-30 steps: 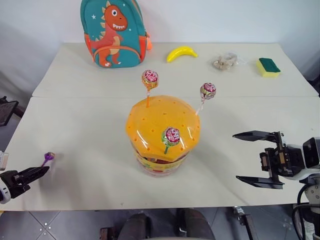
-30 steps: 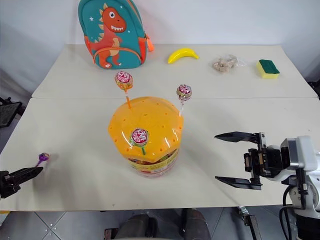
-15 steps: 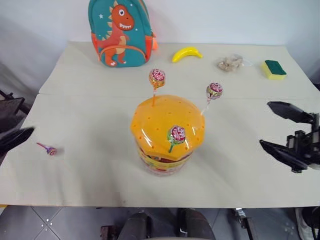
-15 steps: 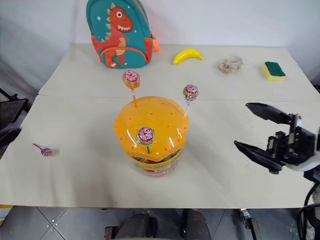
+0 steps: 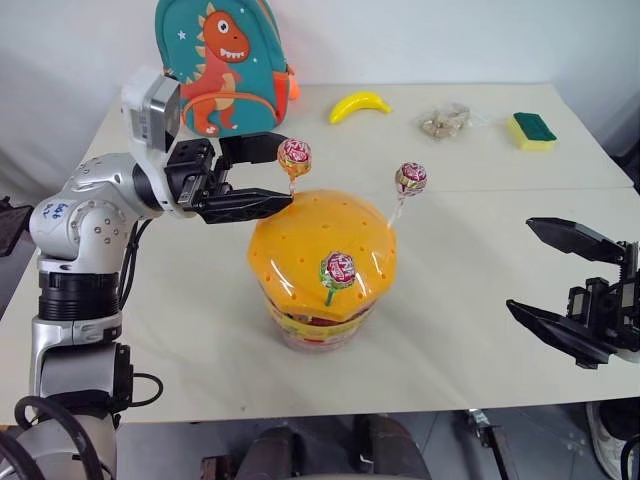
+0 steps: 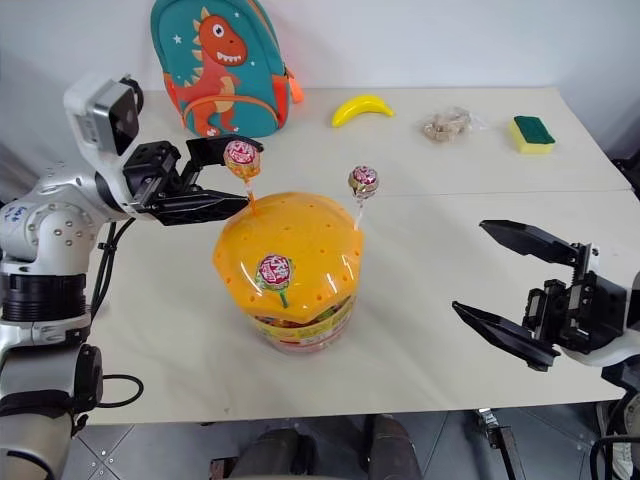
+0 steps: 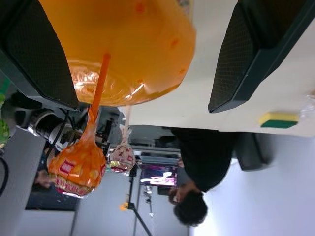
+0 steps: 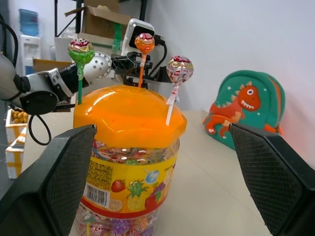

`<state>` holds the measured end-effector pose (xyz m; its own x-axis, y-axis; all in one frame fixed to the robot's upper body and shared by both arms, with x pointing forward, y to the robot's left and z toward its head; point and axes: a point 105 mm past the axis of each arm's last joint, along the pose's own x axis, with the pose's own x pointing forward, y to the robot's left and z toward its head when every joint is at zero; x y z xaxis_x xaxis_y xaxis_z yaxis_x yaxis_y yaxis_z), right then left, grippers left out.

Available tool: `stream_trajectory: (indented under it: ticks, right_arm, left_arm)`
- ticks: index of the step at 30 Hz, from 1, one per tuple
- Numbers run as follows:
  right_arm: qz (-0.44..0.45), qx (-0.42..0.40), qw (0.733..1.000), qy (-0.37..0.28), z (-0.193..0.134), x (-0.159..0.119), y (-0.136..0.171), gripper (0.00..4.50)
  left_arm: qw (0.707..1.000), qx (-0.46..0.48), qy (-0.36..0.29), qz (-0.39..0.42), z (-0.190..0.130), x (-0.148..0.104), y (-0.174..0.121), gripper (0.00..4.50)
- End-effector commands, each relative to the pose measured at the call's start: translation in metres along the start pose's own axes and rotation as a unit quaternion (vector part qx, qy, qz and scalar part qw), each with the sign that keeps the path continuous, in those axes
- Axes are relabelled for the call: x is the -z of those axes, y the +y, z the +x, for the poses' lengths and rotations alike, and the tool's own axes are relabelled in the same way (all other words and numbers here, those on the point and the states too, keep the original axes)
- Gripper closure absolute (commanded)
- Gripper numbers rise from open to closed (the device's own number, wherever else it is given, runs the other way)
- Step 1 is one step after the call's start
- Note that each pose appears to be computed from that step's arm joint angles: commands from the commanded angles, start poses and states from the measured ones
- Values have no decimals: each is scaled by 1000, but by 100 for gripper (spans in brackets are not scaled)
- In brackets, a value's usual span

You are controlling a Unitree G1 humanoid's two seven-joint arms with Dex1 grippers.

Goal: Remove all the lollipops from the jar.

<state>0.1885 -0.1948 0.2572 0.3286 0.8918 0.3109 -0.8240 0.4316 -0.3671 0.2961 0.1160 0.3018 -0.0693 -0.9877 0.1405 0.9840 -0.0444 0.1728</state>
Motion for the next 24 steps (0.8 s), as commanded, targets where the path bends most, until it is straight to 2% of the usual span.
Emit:
stream_trajectory:
  ticks: [1,3,14,17,19,24]
  right_arm:
    - [-25,2,1000,-8,3,-8,5,0]
    - [-26,8,1000,-7,3,-7,4,0]
    - [-26,17,1000,-7,0,-5,0,0]
    - [-23,16,1000,-8,0,-3,-1,0]
    - [-20,15,1000,-11,-1,-3,-1,0]
    - [-11,9,1000,-23,-1,-1,0,0]
  left_arm:
    - [1000,26,5,2,6,-3,-4,44]
    - [999,35,6,-2,7,-3,-7,94]
    - [998,67,2,0,21,-3,-20,444]
    - [998,67,-2,1,19,-4,-22,448]
    - [998,53,-27,0,17,-11,-19,448]
    - [987,-102,-121,14,-19,-41,11,448]
